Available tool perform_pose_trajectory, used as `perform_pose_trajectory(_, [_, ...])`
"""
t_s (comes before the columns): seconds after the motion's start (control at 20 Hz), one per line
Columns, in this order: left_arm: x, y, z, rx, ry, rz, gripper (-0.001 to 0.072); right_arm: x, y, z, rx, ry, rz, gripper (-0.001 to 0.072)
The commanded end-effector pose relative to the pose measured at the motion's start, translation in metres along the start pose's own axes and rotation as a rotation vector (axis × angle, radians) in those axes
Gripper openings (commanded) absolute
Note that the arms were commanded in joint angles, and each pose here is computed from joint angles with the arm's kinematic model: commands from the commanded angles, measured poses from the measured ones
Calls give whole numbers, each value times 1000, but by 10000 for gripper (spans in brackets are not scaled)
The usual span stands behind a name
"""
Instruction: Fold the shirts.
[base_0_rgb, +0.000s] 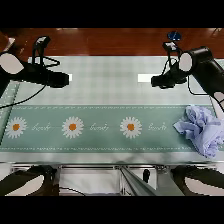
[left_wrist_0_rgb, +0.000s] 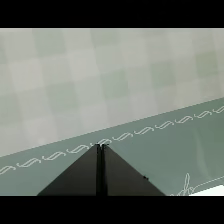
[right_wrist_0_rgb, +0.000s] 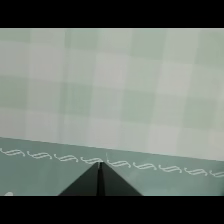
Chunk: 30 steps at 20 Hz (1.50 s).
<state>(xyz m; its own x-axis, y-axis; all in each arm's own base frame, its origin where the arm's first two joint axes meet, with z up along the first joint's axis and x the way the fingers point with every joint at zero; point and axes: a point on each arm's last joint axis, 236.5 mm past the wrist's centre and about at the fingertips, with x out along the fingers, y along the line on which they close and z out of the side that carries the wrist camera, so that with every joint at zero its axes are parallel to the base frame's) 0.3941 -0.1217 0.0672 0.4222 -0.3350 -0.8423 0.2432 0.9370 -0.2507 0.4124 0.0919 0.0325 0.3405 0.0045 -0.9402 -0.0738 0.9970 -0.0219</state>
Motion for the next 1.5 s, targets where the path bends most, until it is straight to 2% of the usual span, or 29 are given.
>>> perform_pose_trajectory(0.0, [1,0,0,0,0,0,20,0,2,12,-3,-52,8,20])
perform_pose_trajectory(0.15, [0,2,14,0,-61,8,19,-1,-6,18,-35,-78,-30,20])
perform_pose_trajectory(0.25, [-1,3,24,0,-101,13,19,-5,-34,11,-89,-42,-148,35])
perform_pose_trajectory(0.35, [0,1,27,-32,-113,2,22,-21,-82,-12,-128,65,-343,347])
perform_pose_trajectory(0.4, [2,-6,22,-66,-90,-33,101,-32,-104,-26,-140,134,-423,356])
perform_pose_trajectory(0.45, [7,-14,14,-84,-50,-67,344,-41,-122,-38,-98,160,-455,362])
perform_pose_trajectory(0.5, [12,-19,3,-82,0,-79,505,-47,-133,-47,-32,144,-453,367])
perform_pose_trajectory(0.65, [18,-28,-30,-56,144,-98,508,-70,-185,-82,218,8,-482,373])
perform_pose_trajectory(0.8, [8,-36,-38,-44,142,-109,508,-83,-232,-156,476,-40,-506,375])
perform_pose_trajectory(0.9, [4,-52,-51,-13,125,-127,508,-73,-239,-207,564,11,-463,375])
perform_pose_trajectory(1.0, [7,-66,-66,-5,83,-138,508,-47,-227,-229,694,20,-361,375])
perform_pose_trajectory(1.1, [9,-75,-81,-10,68,-148,508,-18,-211,-231,706,46,-267,375])
perform_pose_trajectory(1.35, [21,-74,-98,-22,89,-143,508,33,-205,-263,659,294,-223,369])
perform_pose_trajectory(1.4, [23,-73,-98,-24,89,-141,508,41,-199,-265,653,325,-191,328])
perform_pose_trajectory(1.45, [24,-72,-96,-25,82,-140,508,47,-194,-265,644,339,-162,237])
